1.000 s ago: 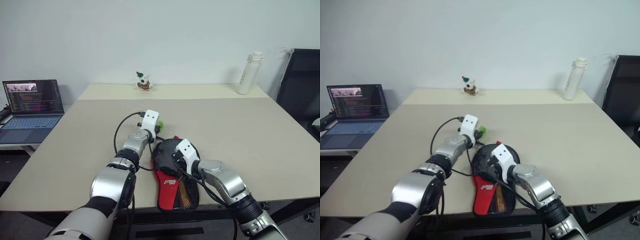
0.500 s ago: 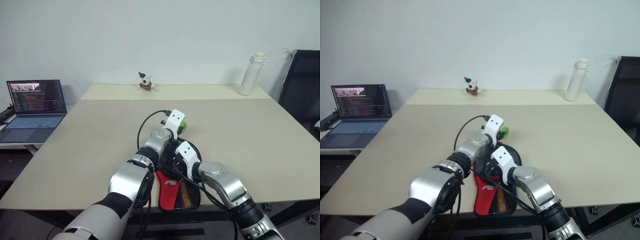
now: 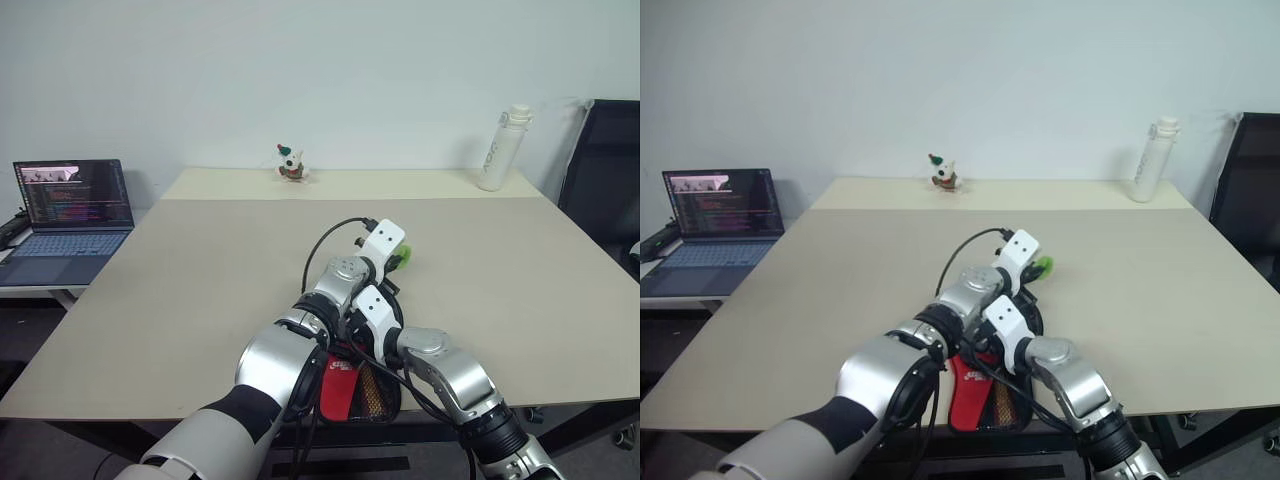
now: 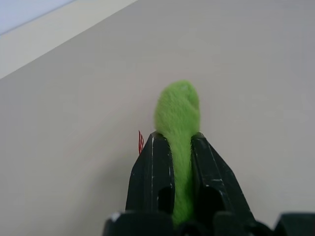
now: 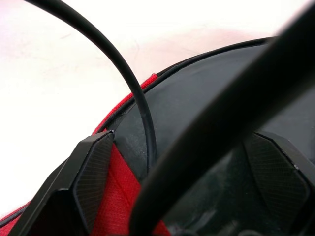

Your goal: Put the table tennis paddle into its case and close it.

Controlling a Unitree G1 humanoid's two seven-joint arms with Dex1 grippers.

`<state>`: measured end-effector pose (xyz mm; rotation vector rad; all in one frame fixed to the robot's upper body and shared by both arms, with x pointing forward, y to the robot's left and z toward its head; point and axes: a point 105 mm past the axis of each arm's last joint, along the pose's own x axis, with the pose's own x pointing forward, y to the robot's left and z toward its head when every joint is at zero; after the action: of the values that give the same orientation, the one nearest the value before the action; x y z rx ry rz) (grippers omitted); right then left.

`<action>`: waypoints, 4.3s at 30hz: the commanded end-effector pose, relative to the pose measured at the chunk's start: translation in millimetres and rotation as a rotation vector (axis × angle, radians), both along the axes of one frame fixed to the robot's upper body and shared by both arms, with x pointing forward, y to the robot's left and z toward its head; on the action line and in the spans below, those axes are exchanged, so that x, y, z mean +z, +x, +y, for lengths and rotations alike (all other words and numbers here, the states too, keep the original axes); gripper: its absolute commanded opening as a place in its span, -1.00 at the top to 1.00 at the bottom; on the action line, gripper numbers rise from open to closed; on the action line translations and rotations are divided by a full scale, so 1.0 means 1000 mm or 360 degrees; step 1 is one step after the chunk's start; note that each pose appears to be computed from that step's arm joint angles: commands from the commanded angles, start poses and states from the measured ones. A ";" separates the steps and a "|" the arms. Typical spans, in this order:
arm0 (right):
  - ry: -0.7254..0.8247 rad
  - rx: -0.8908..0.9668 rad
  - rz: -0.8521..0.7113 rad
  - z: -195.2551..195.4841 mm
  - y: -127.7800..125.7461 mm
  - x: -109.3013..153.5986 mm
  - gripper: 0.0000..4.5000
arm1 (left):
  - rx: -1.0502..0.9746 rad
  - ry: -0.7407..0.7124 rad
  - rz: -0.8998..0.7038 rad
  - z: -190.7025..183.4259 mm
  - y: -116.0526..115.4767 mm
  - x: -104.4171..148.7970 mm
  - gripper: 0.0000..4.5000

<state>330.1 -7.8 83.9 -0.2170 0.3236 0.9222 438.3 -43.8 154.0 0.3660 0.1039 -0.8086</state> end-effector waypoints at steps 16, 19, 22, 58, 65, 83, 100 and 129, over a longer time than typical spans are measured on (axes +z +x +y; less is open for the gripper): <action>-0.0149 -0.0054 0.0311 -0.008 -0.005 -0.049 -1.00 | -0.0460 -0.0149 0.0082 -0.035 -0.028 0.017 0.23; -0.0129 -0.0060 0.0295 -0.007 -0.001 -0.044 -1.00 | -0.0531 -0.0199 0.0116 -0.030 -0.030 0.020 -0.24; -0.0094 -0.0065 0.0279 -0.004 0.001 -0.038 -1.00 | -0.0514 -0.0262 0.0113 -0.016 -0.024 0.026 -0.24; 0.0118 -0.0151 -0.0126 -0.102 -0.010 0.097 -1.00 | -0.0490 -0.0242 0.0334 0.110 -0.024 -0.017 -0.24; -0.0048 -0.0345 -0.0256 -0.127 0.017 0.094 -1.00 | -0.0612 -0.0186 0.0326 0.093 -0.029 -0.016 -0.24; -0.0787 -0.0214 -0.0633 -0.136 0.098 0.057 -1.00 | -0.0568 -0.0097 0.0406 0.092 -0.032 -0.039 -0.24; -0.0794 -0.0140 -0.0469 -0.123 0.109 0.024 0.48 | -0.0594 -0.0056 0.0421 0.088 -0.034 -0.045 -0.26; -0.0768 0.0282 -0.0135 -0.139 -0.070 0.042 0.98 | -0.0581 -0.0049 0.0532 0.074 -0.044 -0.073 -0.26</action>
<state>268.8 -153.0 112.5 -0.7350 0.4853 0.9645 399.5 30.3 98.5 0.2218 0.2736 -1.2256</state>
